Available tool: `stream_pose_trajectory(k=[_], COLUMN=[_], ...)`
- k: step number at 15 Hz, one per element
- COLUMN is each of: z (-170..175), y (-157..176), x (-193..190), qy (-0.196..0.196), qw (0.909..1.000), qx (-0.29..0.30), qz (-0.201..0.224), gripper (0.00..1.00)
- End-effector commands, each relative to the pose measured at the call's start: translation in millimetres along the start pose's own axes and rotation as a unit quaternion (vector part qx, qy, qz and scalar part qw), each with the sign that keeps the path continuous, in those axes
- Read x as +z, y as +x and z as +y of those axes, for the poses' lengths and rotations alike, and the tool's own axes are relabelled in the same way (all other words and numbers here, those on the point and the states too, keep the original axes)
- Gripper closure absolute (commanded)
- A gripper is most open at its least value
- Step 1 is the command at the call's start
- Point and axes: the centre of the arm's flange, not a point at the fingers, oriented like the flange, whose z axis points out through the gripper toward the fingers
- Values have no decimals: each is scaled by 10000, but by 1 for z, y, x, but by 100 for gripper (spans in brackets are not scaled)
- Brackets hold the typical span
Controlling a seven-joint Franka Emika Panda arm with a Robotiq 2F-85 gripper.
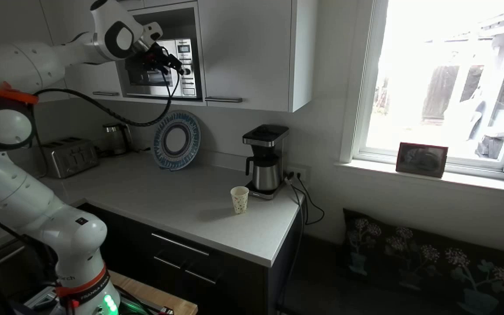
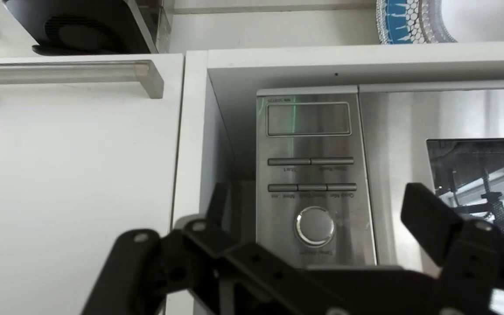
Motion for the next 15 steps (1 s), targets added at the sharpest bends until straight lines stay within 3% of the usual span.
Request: stream_pose_trajectory(k=[1, 8, 15], z=[-6, -22, -19], y=[1, -3, -9], x=[-27, -65, -116], qy=[-128, -122, -393], qw=[9994, 9979, 9979], qx=[-205, -376, -520], qz=[-259, -508, -34], gripper=[0, 0, 0])
